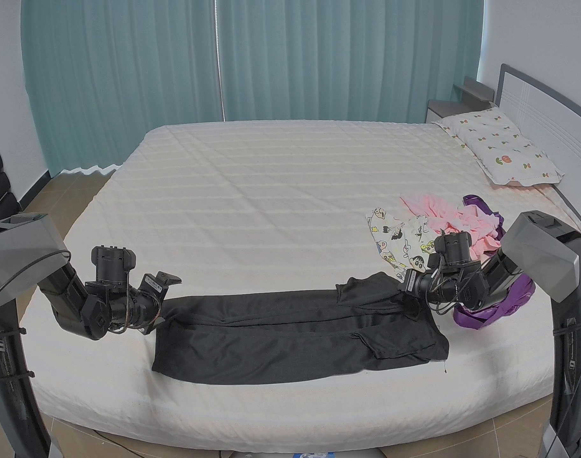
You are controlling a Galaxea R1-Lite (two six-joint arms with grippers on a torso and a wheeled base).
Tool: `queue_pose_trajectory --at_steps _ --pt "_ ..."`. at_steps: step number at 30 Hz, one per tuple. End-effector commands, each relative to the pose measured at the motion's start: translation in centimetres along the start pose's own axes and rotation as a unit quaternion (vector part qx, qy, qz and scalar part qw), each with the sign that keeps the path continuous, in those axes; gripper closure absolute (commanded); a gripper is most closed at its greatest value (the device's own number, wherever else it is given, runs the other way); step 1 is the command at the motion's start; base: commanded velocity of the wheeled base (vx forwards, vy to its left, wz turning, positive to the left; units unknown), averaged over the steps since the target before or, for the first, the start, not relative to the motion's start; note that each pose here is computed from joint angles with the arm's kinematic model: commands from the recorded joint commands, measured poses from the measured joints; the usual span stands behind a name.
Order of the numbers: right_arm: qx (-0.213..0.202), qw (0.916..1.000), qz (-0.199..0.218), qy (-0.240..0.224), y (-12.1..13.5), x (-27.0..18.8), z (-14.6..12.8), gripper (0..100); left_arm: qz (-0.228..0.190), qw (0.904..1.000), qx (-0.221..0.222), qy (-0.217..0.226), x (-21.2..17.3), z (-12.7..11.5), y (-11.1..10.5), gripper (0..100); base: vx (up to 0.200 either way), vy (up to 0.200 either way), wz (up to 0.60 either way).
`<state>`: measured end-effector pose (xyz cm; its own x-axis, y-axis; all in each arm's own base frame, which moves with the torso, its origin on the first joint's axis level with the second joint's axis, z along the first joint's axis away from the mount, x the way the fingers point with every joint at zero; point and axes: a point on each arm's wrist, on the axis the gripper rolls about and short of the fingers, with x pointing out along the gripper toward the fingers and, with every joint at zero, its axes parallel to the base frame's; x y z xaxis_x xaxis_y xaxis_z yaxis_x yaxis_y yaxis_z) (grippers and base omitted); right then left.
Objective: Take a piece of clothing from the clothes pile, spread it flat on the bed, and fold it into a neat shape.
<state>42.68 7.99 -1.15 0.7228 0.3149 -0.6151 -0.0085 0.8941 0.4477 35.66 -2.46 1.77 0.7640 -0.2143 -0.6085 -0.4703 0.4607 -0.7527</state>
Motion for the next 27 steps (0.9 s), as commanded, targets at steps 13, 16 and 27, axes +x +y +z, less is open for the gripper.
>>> queue_pose_trajectory --at_steps 13,16,27 --pt "-0.003 0.9994 0.014 0.032 0.5 -4.0 -1.1 100 0.007 1.0000 0.006 0.002 -0.1 -0.2 0.3 0 0.000 0.000 0.00" --pt "-0.009 0.9990 0.008 0.044 0.2 -4.1 -1.7 100 0.010 0.9999 0.009 0.003 -0.2 -0.3 0.5 0 0.000 0.000 0.00" --pt "-0.016 0.9987 -0.002 0.049 -0.3 -4.0 -2.3 0 0.017 0.9998 0.008 0.002 -0.5 -0.4 0.8 0 0.000 0.000 0.00"
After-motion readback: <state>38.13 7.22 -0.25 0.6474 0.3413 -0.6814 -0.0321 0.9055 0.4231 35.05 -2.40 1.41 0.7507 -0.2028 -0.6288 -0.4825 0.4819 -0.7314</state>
